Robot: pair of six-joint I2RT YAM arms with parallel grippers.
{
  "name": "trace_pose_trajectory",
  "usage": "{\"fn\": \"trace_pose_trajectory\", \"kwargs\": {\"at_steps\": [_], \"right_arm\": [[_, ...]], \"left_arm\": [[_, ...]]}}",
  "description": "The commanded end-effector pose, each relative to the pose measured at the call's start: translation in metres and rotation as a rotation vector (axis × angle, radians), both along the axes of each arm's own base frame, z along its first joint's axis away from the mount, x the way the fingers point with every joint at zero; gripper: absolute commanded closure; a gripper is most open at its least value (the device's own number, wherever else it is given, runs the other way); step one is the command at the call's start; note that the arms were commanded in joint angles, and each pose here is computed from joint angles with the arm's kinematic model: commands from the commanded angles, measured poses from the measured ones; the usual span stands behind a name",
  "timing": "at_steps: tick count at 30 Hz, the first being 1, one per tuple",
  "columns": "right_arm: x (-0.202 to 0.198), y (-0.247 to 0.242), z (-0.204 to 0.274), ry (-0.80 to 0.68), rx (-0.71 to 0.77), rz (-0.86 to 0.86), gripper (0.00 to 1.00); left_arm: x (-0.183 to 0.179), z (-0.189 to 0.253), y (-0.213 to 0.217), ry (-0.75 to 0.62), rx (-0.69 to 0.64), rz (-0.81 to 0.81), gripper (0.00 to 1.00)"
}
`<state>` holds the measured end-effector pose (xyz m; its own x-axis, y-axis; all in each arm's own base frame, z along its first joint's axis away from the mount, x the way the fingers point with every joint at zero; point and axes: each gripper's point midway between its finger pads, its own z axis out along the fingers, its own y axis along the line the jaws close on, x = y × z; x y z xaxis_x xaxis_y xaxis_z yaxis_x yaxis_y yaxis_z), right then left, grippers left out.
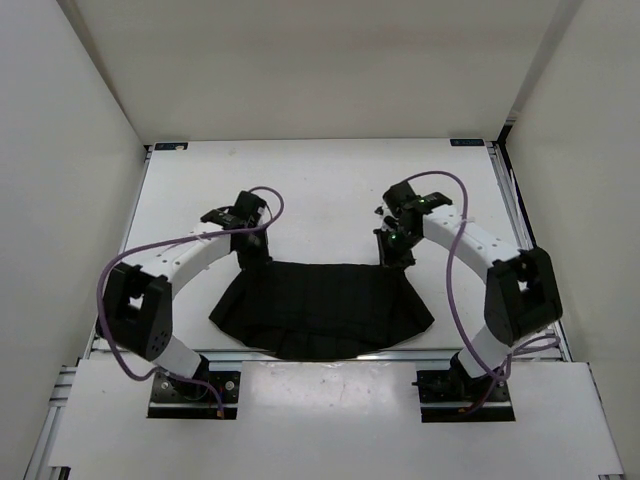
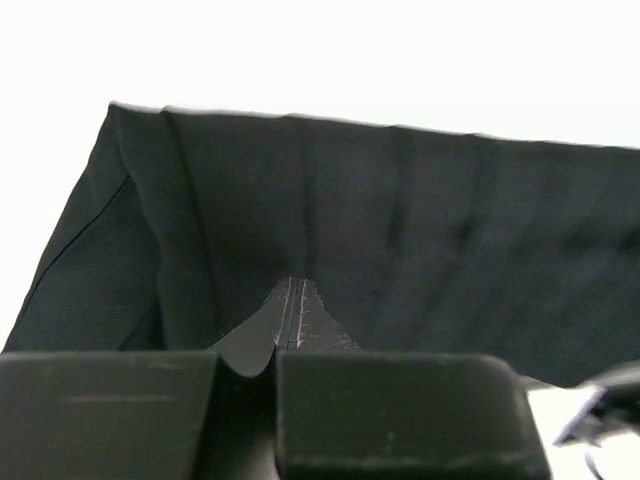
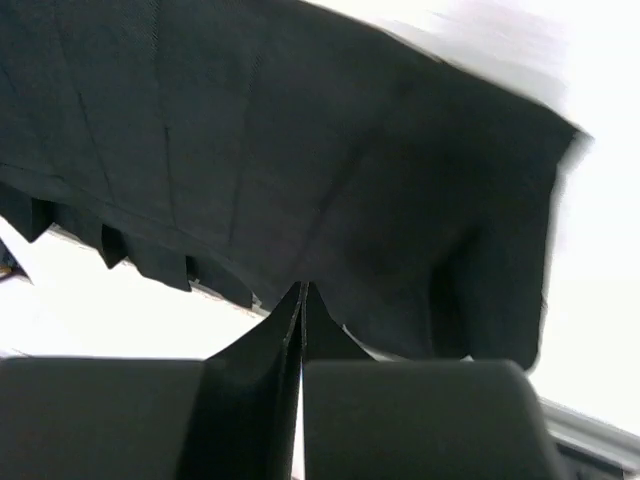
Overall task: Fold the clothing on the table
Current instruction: Fold the skirt
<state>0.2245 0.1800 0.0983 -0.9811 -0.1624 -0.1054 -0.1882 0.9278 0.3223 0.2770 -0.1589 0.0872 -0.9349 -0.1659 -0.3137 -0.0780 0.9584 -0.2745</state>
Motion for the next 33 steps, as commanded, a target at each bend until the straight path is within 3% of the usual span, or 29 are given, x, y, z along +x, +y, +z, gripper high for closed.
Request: {"fn": "trace_pose_trajectory", "kwargs": {"at_steps": [1, 4, 11, 16, 21, 24, 27, 29, 33], "right_arm": [[0.009, 0.022, -0.006, 0.005, 0.059, 0.079, 1.0], [-0.002, 0.019, -0.03, 0.083, 0.029, 0.096, 1.0], [0.002, -0.012, -0.079, 0.188, -0.043, -0.007, 1.0], [0.054, -0.03, -0.081, 0.129, -0.048, -0.089, 1.0], [0.116, -0.044, -0.083, 0.087, -0.04, -0.143, 1.0], [0.159, -0.055, -0.082, 0.043, -0.043, -0.169, 1.0], [0.22, -0.06, -0.057, -0.093, -0.018, -0.162, 1.0], [0.235, -0.062, -0.039, -0.133, 0.023, -0.174, 0.95], [0.237, -0.074, 0.001, -0.25, 0.081, -0.204, 0.71]], "left_arm": [[-0.013, -0.027, 0.02, 0.045, 0.154, 0.005, 1.0], [-0.029, -0.048, 0.037, 0.099, 0.259, 0.005, 1.0], [-0.031, -0.074, 0.044, 0.145, 0.307, -0.012, 1.0], [-0.008, -0.084, 0.025, 0.14, 0.318, -0.056, 1.0], [0.024, -0.086, -0.02, 0.098, 0.281, -0.137, 1.0], [0.063, -0.077, -0.051, 0.046, 0.24, -0.154, 1.0], [0.096, -0.069, -0.069, 0.008, 0.257, -0.17, 1.0], [0.109, -0.072, -0.072, 0.03, 0.266, -0.174, 1.0], [0.133, -0.044, -0.064, -0.037, 0.266, -0.142, 1.0]]}}
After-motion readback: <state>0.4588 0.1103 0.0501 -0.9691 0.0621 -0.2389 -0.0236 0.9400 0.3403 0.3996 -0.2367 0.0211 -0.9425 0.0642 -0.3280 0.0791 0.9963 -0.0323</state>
